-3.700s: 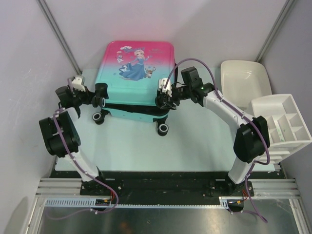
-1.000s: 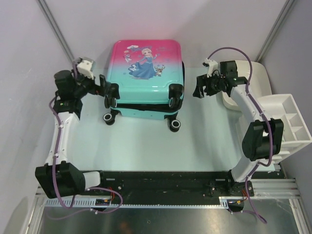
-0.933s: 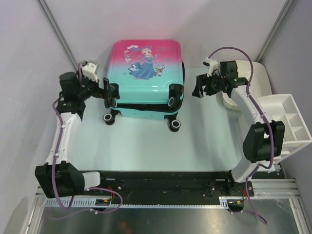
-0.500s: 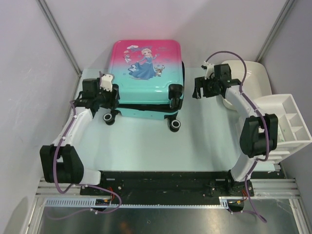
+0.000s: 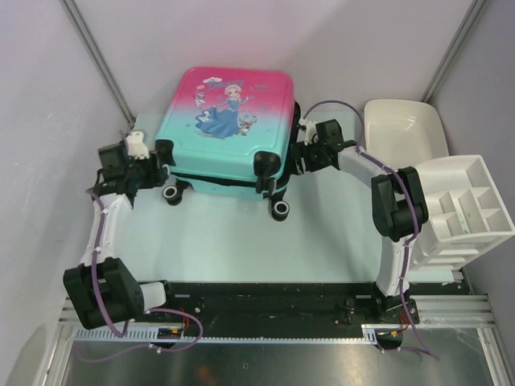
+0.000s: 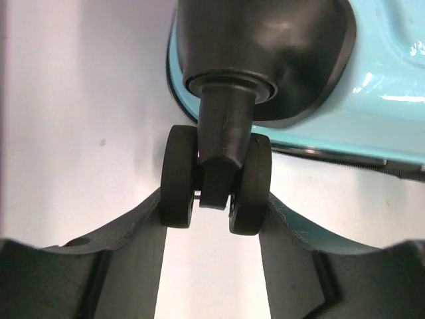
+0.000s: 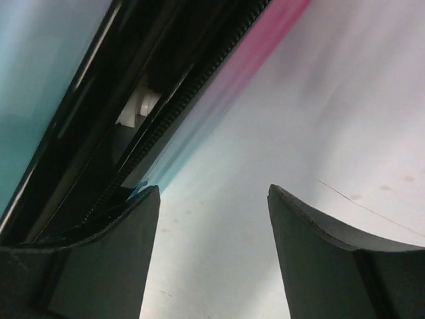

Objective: Open, take out, and arrange the luggage

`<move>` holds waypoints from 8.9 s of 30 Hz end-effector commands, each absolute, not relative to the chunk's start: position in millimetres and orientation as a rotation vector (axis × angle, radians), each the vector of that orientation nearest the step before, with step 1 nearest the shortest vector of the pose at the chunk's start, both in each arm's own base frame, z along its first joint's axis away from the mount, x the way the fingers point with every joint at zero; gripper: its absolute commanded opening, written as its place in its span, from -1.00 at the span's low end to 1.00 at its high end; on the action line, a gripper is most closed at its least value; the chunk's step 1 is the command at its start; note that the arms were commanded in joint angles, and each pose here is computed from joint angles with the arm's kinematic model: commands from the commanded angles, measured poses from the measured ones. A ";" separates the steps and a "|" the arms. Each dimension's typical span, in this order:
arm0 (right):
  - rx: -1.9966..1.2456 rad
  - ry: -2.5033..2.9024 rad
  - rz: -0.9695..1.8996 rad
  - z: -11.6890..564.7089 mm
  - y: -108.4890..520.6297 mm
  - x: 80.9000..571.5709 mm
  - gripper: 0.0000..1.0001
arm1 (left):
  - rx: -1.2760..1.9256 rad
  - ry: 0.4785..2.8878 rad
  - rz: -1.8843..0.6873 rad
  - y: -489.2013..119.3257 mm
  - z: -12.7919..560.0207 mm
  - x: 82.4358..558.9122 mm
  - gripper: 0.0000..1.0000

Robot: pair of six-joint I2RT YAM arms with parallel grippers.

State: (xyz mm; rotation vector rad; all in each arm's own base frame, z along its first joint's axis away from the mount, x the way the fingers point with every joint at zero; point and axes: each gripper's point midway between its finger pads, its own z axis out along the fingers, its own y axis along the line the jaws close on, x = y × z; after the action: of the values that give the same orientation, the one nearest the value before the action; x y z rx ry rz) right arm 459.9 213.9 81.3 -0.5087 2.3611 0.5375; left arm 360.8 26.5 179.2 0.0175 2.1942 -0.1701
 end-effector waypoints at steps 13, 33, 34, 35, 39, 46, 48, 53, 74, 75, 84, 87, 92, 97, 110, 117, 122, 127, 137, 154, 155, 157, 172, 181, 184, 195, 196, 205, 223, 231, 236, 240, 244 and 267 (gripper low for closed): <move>-0.668 2.018 0.804 169.2 330.3 480.1 0.49 | -0.398 2.132 -0.116 88.9 200.1 293.0 -1.00; -0.489 2.123 0.913 215.4 254.2 403.0 0.68 | -0.215 1.879 0.027 102.0 327.9 298.6 1.00; -0.473 2.114 0.906 219.6 251.7 405.1 0.69 | -0.189 1.861 0.050 98.5 337.5 297.8 0.99; -0.454 2.110 0.895 220.9 248.1 408.8 0.70 | -0.123 1.848 0.047 81.5 344.4 300.2 1.00; -0.439 2.089 0.856 228.7 239.9 413.4 0.71 | 0.063 1.851 -0.060 17.9 347.4 307.4 1.00; -0.429 2.087 0.818 228.3 232.6 417.6 0.71 | 0.358 1.908 -0.488 -141.3 337.6 302.1 1.00; -0.430 2.088 0.812 226.9 232.7 418.4 0.71 | 0.454 1.939 -0.607 -184.3 329.2 290.6 0.99; -0.427 2.078 0.795 229.8 231.6 420.3 0.71 | 0.474 2.090 -0.600 -241.0 282.8 282.7 0.99; -0.450 2.102 0.816 217.4 237.1 419.0 0.71 | 0.266 2.262 -0.235 -236.3 206.2 315.7 1.00; -0.447 2.103 0.816 217.5 236.3 418.9 0.70 | 0.275 2.267 -0.252 -239.0 205.4 314.4 0.99; -0.494 2.078 0.836 218.3 241.7 417.0 0.69 | 0.271 2.299 -0.568 -250.9 217.5 308.0 -0.41; -0.522 2.046 0.835 220.2 243.6 419.4 0.66 | 0.254 2.246 -0.749 -246.7 244.2 309.9 -1.00; -0.555 2.010 0.854 215.2 250.8 426.9 0.57 | 0.374 1.966 -0.874 -241.5 318.4 299.4 -1.00; -0.628 1.918 0.906 222.5 278.4 427.0 0.38 | 0.448 1.775 -0.899 -222.8 365.9 270.7 -1.00; -0.781 1.438 1.104 310.3 391.0 404.8 0.14 | 0.359 1.583 -0.687 -158.5 409.9 258.5 0.51; -0.776 1.373 1.151 333.0 415.5 411.0 0.14 | 0.300 1.398 -0.290 -98.7 475.3 264.9 0.99; -0.778 1.324 1.172 347.4 430.6 410.0 0.14 | 0.788 1.245 -0.475 -157.6 479.0 213.2 0.62; -0.784 1.259 1.192 365.6 447.0 399.4 0.15 | 0.967 1.441 -0.564 -190.6 400.2 212.2 0.48; -0.748 1.126 1.191 406.5 465.2 393.6 0.17 | 0.957 1.731 -0.305 -177.3 292.8 255.5 0.28; -0.716 1.243 1.088 383.2 438.9 410.3 0.49 | 0.228 1.691 0.142 0.6 366.7 348.2 0.33; -0.721 1.315 1.068 368.0 432.0 412.3 0.52 | 0.227 1.687 0.144 2.7 368.0 350.2 0.33; -0.704 1.401 1.033 350.1 419.3 420.3 0.57 | 0.181 1.704 0.165 26.8 366.8 356.3 0.34; -0.732 1.896 0.732 236.7 297.7 434.5 0.67 | 0.551 1.706 -0.162 -23.3 342.8 348.2 0.93; -0.846 1.976 0.514 249.2 210.7 422.1 0.76 | 0.773 1.855 -0.338 -74.7 283.5 326.8 0.97; -0.872 1.995 0.465 255.4 188.2 413.2 0.77 | 0.867 1.866 -0.358 -91.7 267.5 318.3 1.00; -0.882 2.024 0.390 265.3 153.4 371.3 0.99 | 1.260 1.866 -0.280 -129.1 210.1 351.4 0.87; -0.876 2.019 0.395 266.8 153.9 370.2 0.99 | 1.274 1.849 -0.272 -133.5 214.7 357.9 0.86; -0.860 2.016 0.408 261.9 156.2 376.9 0.99 | 1.272 1.845 -0.189 -150.6 229.9 429.6 0.82; -0.853 2.047 0.426 224.1 135.8 416.4 0.99 | 1.496 1.900 -0.215 -194.3 151.3 455.9 0.79; -0.821 2.084 0.464 211.3 134.0 437.1 0.99 | 1.575 1.946 -0.064 -182.9 113.6 487.2 0.54; -0.790 2.124 0.504 198.1 131.6 455.0 0.98 | 1.531 1.987 -0.037 -183.3 104.2 505.6 0.24; -0.756 2.129 0.535 201.1 133.3 467.1 0.97 | 1.364 1.976 -0.102 -191.3 138.7 527.2 -0.27; -0.731 2.114 0.568 203.7 137.3 476.2 0.97 | 1.137 1.993 -0.269 -197.5 176.6 535.2 -0.80; -0.103 1.688 1.401 363.9 244.7 502.0 1.00 | 0.748 1.379 -0.753 -235.9 386.3 453.7 -0.99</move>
State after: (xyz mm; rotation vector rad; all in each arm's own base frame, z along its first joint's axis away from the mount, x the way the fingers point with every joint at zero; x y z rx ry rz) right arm 518.9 202.6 311.9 -0.0907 1.8339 1.2060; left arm 484.5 -218.5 296.5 0.7658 1.7184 -0.7088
